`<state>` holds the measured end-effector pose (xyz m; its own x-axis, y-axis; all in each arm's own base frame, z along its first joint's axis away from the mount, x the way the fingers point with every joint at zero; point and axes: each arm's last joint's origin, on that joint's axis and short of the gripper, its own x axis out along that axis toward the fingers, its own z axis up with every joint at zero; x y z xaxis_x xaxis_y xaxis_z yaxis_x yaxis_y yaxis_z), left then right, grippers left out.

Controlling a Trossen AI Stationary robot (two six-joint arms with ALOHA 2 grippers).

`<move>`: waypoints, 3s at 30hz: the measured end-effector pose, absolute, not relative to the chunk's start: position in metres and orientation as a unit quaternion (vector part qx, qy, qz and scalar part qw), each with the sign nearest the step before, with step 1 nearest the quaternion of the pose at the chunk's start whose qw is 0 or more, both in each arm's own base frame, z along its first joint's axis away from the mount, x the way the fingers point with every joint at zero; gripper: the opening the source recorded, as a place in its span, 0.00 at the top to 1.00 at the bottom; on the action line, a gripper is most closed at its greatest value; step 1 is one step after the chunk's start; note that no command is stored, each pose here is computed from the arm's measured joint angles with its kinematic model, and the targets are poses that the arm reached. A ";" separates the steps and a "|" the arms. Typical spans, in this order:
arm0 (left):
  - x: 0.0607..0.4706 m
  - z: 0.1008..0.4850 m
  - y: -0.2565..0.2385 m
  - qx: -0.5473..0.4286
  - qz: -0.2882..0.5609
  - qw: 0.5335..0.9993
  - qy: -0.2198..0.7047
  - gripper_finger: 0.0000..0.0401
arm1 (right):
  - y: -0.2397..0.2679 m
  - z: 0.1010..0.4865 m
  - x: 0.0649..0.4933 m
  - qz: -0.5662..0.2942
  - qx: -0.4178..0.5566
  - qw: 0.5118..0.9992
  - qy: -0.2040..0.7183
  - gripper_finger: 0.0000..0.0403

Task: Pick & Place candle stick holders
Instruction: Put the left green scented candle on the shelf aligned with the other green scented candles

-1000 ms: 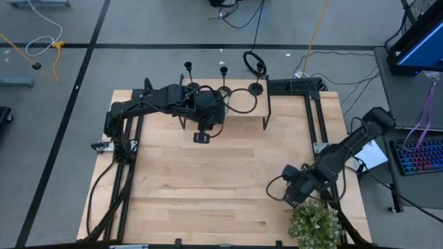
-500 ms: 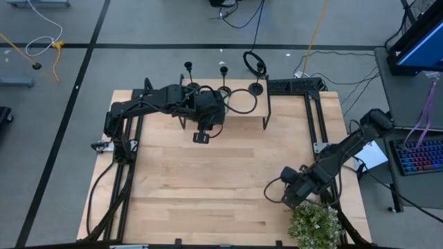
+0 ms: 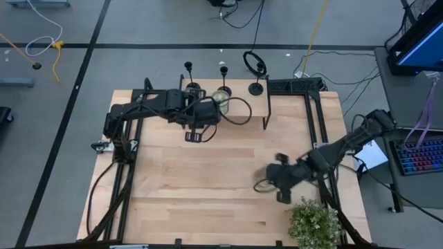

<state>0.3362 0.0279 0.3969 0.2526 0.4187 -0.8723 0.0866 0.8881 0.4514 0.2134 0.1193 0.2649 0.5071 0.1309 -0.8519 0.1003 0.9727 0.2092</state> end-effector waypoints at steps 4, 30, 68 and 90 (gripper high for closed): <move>0.334 0.399 0.028 0.203 0.146 0.763 0.596 0.80 | 0.093 0.294 0.244 0.034 0.052 0.915 0.399 1.00; 0.275 0.450 0.050 0.192 0.186 0.798 0.540 0.80 | -0.125 0.331 0.246 -0.123 -0.049 0.873 0.470 1.00; 0.266 0.451 0.083 0.169 0.227 0.785 0.551 0.80 | -0.124 0.351 0.239 -0.105 -0.064 0.910 0.395 0.92; 0.266 0.450 0.080 0.159 0.230 0.788 0.548 0.80 | -0.111 0.332 0.203 -0.194 -0.029 0.868 0.457 0.92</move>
